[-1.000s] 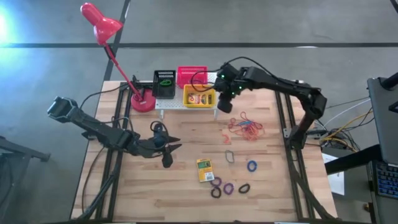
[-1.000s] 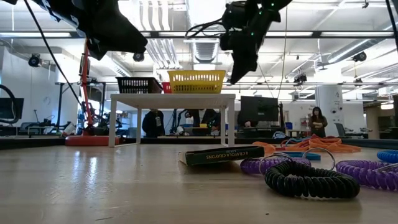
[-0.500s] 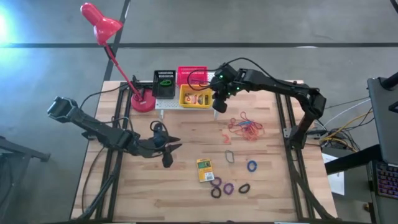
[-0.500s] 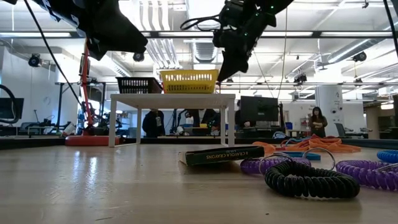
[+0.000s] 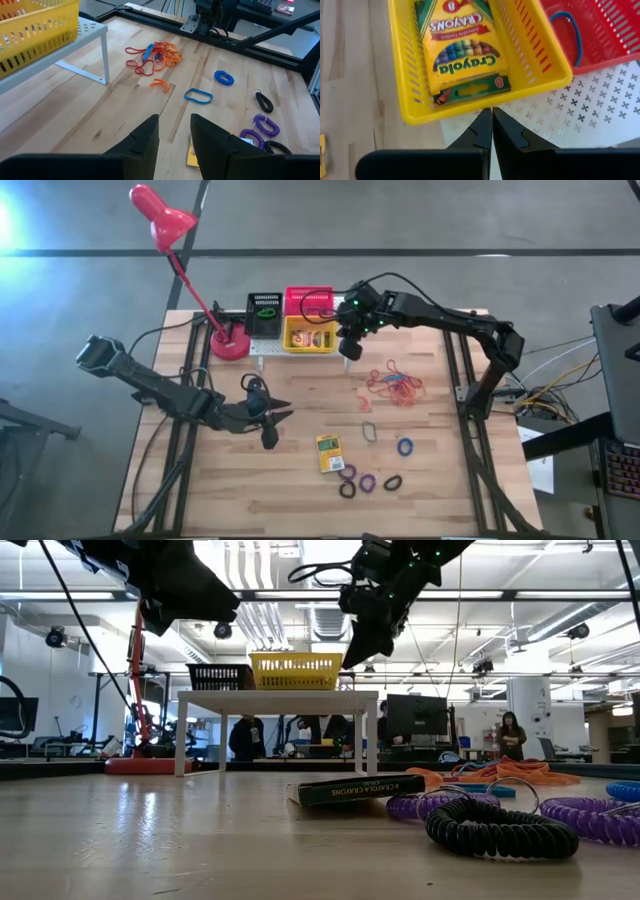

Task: Pick & Place Office Desk Supplies
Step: Adjust the bins on the shelf, then put the orange rubber band into the red bin on the shelf on the shelf, then put the left purple spring keychain into the black bin on the shelf

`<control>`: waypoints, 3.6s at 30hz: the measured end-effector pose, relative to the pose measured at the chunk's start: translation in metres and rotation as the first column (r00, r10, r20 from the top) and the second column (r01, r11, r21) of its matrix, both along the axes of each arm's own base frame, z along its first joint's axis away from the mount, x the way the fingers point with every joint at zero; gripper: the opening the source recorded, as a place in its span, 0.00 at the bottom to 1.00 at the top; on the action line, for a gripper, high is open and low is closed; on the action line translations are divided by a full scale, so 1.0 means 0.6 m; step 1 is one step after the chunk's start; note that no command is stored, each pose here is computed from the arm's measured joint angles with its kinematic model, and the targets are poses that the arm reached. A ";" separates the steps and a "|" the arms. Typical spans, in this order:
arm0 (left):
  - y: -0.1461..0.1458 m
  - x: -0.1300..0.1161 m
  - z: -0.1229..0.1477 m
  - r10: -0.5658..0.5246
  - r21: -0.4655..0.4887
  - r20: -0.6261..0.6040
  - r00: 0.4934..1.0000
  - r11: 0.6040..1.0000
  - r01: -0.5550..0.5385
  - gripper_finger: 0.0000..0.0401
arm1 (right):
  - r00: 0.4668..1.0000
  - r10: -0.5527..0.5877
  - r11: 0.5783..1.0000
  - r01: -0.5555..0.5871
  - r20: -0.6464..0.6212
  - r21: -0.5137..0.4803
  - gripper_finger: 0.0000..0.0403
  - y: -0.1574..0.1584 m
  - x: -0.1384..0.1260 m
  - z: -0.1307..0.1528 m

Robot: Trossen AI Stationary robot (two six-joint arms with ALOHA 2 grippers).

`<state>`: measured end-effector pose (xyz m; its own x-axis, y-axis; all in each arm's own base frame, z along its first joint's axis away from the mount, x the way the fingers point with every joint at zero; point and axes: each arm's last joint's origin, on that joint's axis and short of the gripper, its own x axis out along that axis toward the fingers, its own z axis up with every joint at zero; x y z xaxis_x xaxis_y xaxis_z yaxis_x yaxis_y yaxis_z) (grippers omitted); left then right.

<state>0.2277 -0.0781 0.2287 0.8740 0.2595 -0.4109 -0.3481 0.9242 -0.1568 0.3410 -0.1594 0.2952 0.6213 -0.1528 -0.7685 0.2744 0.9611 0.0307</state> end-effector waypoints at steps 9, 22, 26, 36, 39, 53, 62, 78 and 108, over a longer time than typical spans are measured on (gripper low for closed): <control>0.000 0.000 0.000 0.000 -0.001 0.002 1.000 1.000 0.000 0.29 | 0.993 -0.056 0.996 0.048 -0.107 -0.075 0.03 0.032 -0.032 0.022; 0.002 0.000 0.001 0.013 0.093 -0.008 1.000 0.996 -0.012 0.29 | 0.987 -0.091 0.989 0.105 -0.133 0.102 0.03 0.207 -0.140 -0.131; 0.003 0.000 0.001 0.024 0.121 -0.007 1.000 0.992 -0.023 0.29 | 0.990 -0.111 0.980 0.123 -0.088 0.154 0.09 0.232 -0.149 -0.181; 0.004 0.001 0.004 0.026 0.116 0.008 1.000 0.993 -0.026 0.29 | 0.998 -0.067 0.994 0.068 -0.017 0.090 0.34 0.236 -0.133 -0.250; 0.004 0.002 0.004 0.026 0.114 0.012 1.000 0.993 -0.027 0.29 | 0.998 -0.043 0.997 0.046 -0.051 0.068 0.36 0.236 -0.126 -0.268; 0.009 0.005 0.008 0.040 0.104 0.036 0.999 0.994 -0.044 0.29 | 0.997 0.030 0.997 -0.024 -0.074 0.076 0.04 0.243 -0.097 -0.278; 0.014 0.003 -0.005 0.049 0.108 0.031 0.998 0.993 -0.052 0.29 | 0.907 0.331 0.916 -0.375 0.261 0.144 0.02 0.269 -0.035 -0.160; 0.007 -0.008 -0.031 0.004 0.067 0.093 0.996 0.998 -0.010 0.29 | 0.875 0.135 0.947 0.024 0.465 -0.321 0.02 0.096 0.103 0.070; 0.008 -0.002 -0.016 0.016 0.042 0.125 0.992 0.999 -0.021 0.29 | 0.985 -0.153 0.956 0.167 0.074 -0.240 0.29 -0.083 0.111 0.118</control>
<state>0.2263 -0.0733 0.2194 0.9127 0.2909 -0.2870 -0.3452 0.9247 -0.1605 0.4077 -0.2092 0.3660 0.6131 -0.4325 -0.6611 0.4297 0.8848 -0.1804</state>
